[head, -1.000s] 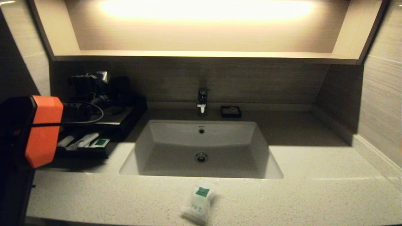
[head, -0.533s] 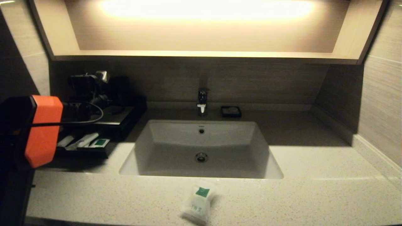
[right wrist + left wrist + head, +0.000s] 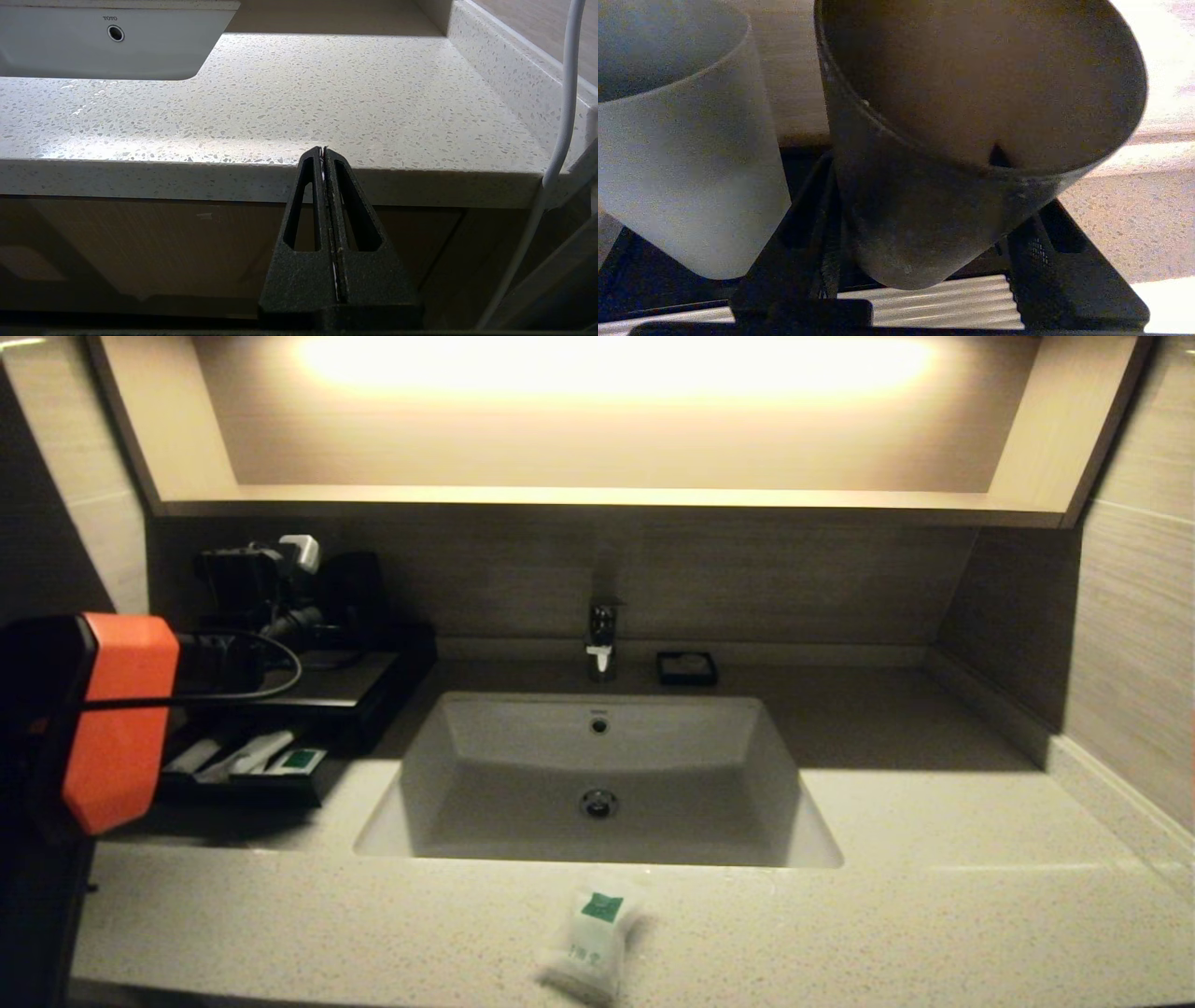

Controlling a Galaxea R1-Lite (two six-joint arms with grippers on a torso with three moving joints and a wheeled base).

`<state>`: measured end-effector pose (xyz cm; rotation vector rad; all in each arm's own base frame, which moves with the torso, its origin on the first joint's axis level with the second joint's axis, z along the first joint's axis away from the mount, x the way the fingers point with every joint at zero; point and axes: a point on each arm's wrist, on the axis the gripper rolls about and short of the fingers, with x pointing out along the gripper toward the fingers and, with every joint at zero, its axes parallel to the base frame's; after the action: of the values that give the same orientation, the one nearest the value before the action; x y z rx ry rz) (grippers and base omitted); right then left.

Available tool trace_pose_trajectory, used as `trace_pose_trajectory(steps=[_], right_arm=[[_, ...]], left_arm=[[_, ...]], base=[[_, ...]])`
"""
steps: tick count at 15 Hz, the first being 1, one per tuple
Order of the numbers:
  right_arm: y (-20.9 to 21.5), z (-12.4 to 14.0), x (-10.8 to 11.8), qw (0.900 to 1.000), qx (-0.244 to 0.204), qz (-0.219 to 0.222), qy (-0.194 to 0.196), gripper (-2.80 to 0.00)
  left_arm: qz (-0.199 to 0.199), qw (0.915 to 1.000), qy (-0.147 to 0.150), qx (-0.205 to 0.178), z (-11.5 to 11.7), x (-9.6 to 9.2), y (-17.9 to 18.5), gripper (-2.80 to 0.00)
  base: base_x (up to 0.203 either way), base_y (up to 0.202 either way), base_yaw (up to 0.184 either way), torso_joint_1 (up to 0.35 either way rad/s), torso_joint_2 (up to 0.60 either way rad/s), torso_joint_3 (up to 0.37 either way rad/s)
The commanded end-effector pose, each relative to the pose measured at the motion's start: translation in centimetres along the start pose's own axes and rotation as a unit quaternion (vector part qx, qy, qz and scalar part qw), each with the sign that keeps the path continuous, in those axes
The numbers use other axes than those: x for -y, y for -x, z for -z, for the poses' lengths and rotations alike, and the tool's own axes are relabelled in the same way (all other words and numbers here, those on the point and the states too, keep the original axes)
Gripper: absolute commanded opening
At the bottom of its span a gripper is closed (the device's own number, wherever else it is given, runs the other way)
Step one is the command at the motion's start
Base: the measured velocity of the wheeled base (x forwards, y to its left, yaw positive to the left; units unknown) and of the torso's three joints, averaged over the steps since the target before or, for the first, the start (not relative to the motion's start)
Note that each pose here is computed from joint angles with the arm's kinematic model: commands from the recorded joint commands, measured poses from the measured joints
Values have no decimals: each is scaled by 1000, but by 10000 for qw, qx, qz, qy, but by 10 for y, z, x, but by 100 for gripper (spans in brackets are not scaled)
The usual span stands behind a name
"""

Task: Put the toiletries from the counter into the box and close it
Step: Place the cup on the storage box

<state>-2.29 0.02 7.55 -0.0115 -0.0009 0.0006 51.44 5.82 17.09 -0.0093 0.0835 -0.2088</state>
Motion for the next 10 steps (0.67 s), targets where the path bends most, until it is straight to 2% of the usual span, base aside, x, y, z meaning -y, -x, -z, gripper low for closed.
trace_pose_trajectory(steps=[1,8,9,10], right_arm=[[0,0,0,10000,-12,-5,4,-280],[0,0,0,10000,-12,-5,4,-280],[0,0,0,10000,-5,-5,4,-280],[0,0,0,10000,-12,-5,4,-280]], left_arm=[[8,10000,-7,-3,1,0,-1,-280],[62,10000,5,-45,5,5,-4,-280],[62,10000,9,-62,7,4,-4,0],[70,9999,13,-76,8,5,-5,0]], base=[[0,0,0,0,0,0],[0,0,0,0,0,0],[0,0,0,0,0,0],[0,0,0,0,0,0]])
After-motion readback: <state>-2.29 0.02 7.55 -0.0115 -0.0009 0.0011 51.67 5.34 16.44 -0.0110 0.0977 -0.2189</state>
